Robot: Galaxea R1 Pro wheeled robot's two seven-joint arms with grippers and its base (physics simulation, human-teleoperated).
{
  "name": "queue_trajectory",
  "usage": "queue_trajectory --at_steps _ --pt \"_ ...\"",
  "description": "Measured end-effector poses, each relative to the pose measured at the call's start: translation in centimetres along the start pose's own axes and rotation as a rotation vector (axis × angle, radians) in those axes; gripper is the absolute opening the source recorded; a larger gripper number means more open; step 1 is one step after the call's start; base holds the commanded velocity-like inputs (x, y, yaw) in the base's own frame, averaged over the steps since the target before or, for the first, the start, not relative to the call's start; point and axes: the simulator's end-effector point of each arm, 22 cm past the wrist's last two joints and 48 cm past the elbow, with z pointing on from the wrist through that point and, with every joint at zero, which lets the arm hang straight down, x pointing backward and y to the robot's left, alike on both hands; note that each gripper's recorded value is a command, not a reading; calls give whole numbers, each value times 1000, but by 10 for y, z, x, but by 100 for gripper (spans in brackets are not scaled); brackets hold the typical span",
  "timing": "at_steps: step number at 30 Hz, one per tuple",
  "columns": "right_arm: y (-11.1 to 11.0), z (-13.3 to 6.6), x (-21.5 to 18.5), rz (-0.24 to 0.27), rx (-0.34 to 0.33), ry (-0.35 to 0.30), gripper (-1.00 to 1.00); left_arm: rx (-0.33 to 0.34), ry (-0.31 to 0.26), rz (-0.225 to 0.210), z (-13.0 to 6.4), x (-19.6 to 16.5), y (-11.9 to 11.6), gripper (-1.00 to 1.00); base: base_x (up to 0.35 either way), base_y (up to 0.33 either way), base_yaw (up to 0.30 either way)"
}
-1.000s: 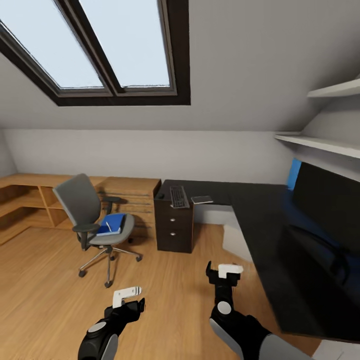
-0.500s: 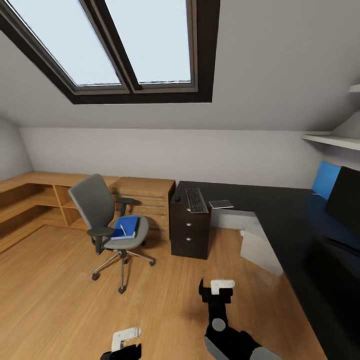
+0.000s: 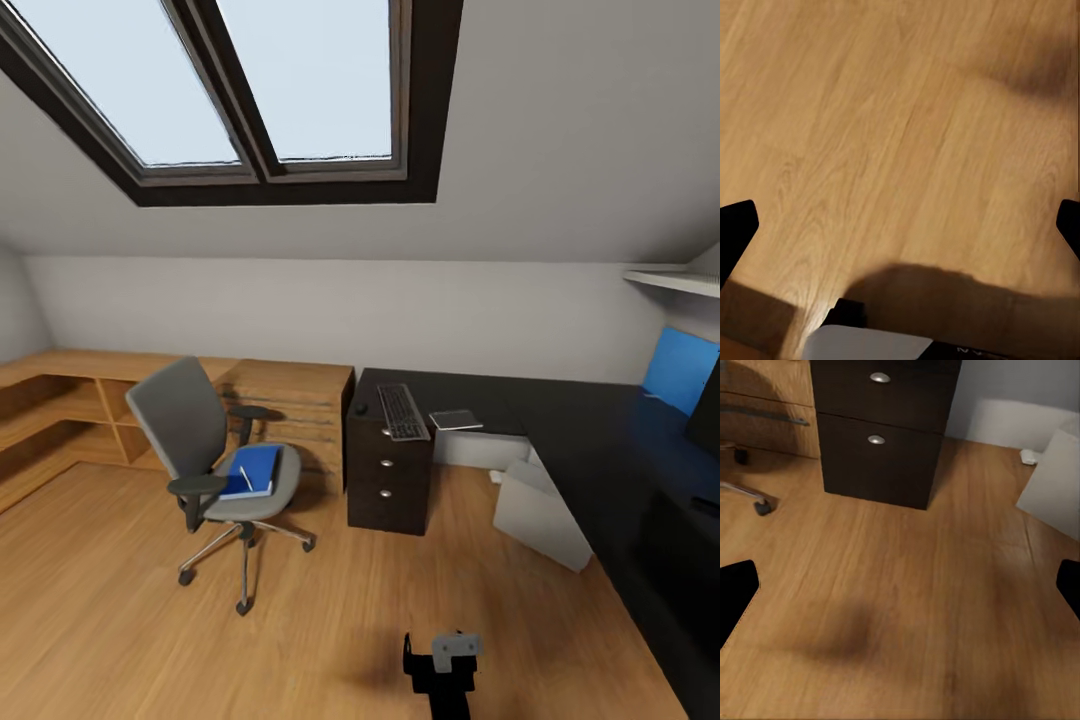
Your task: In the bedroom, organize the workspace by keeping the computer under the desk, ensuring the monitor is on the desk, placing the keyboard on the desk next to the monitor, placing the mouse on the desk next to the keyboard, moving the folder from the swivel chair onto the desk next to the mouse, stacking the notebook on top of the folder with the pen on top of the notebook, and positioning the swivel chair next to the desk.
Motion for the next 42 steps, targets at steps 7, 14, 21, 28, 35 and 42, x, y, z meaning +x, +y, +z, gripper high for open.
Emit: queue_trajectory --at_steps 7,14,21,28,35,42 --pt "-5 0 8 42 8 21 100 -3 -56 -12 0 -13 2 100 46 1 -250" --pt "-7 0 9 53 15 26 100 -3 -84 -18 0 -19 2 100 81 0 -265" --pt "-8 0 9 54 15 27 100 -4 -83 -20 0 -18 2 100 294 0 -268" --pt "-6 -1 11 55 13 30 100 -11 -49 -12 1 -1 6 100 325 0 -180" --pt "-6 -1 12 55 12 32 100 -13 -45 -11 1 1 7 100 327 0 -16" --pt "-6 -1 12 55 12 33 100 -13 -46 -11 1 1 7 100 328 0 -1"
